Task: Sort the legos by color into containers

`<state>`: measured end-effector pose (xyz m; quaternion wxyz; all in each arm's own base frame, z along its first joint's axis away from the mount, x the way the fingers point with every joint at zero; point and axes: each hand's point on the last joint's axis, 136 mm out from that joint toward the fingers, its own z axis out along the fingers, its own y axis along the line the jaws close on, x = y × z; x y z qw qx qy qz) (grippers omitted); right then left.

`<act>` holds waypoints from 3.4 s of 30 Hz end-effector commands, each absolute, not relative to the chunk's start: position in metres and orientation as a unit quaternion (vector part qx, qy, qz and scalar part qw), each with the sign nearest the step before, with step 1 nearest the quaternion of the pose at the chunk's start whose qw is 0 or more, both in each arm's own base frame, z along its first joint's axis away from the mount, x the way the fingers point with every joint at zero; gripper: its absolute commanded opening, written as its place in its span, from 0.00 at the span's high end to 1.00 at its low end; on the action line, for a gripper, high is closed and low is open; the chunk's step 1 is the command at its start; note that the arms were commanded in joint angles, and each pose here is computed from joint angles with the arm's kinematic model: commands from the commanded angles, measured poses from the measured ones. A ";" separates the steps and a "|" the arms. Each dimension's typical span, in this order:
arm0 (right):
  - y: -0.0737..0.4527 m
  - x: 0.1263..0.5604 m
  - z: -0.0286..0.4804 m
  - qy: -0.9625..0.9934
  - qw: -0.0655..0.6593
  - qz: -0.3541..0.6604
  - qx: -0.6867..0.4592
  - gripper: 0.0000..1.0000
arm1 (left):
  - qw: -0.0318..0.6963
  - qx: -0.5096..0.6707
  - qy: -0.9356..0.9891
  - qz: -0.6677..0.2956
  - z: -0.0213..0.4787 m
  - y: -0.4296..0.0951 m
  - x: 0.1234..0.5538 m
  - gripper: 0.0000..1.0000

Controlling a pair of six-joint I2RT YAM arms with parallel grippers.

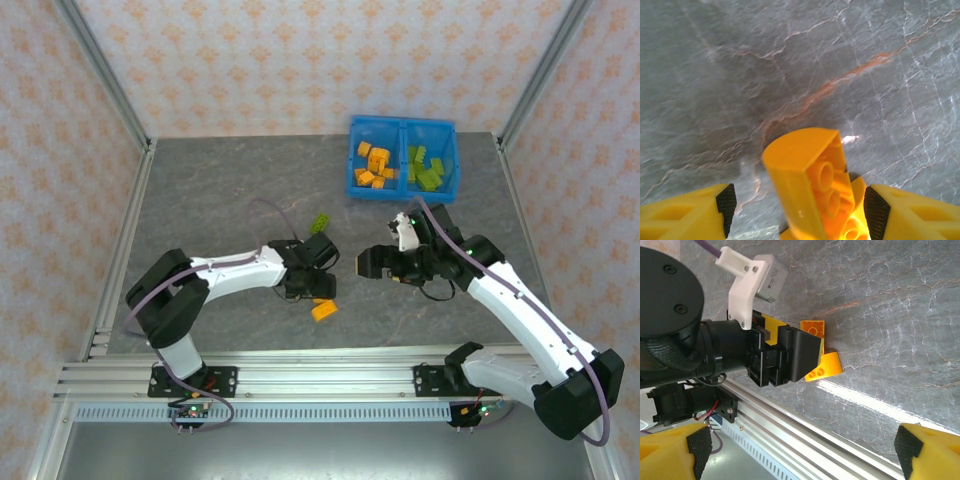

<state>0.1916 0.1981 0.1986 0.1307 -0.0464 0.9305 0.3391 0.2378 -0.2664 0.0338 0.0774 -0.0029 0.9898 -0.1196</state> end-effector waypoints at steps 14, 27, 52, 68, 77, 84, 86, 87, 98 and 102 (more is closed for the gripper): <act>0.190 0.194 0.193 0.937 0.140 0.318 -0.035 0.05 | 0.063 -0.011 0.990 -0.129 0.019 -0.278 0.239 0.67; 0.182 0.212 0.220 0.924 0.212 0.317 0.001 0.05 | 0.158 0.032 0.966 -0.200 0.105 -0.313 0.277 0.72; 0.127 0.251 0.285 0.871 0.396 0.258 0.130 0.02 | 0.414 -0.046 0.883 -0.218 0.205 -0.376 0.568 0.72; 0.117 0.238 0.285 0.866 0.405 0.259 0.140 0.02 | 0.539 -0.102 0.810 -0.207 0.277 -0.343 0.606 0.36; 0.120 0.241 0.276 0.868 0.397 0.260 0.145 0.02 | 0.490 -0.087 0.840 -0.218 0.339 -0.318 0.545 0.29; 0.122 0.245 0.268 0.875 0.389 0.253 0.141 0.01 | 0.451 0.003 0.860 -0.238 0.350 -0.308 0.461 0.28; 0.128 0.244 0.265 0.881 0.378 0.256 0.123 0.01 | 0.446 0.046 0.862 -0.235 0.350 -0.301 0.429 0.27; 0.134 0.242 0.262 0.885 0.369 0.262 0.105 0.01 | 0.441 0.076 0.864 -0.233 0.346 -0.299 0.413 0.27; 0.182 0.183 0.237 0.924 0.190 0.323 -0.080 0.00 | 0.314 0.352 0.856 -0.213 0.233 -0.279 0.230 0.15; 0.188 0.178 0.234 0.921 0.170 0.336 -0.095 0.01 | 0.266 0.410 0.854 -0.179 0.186 -0.274 0.196 0.08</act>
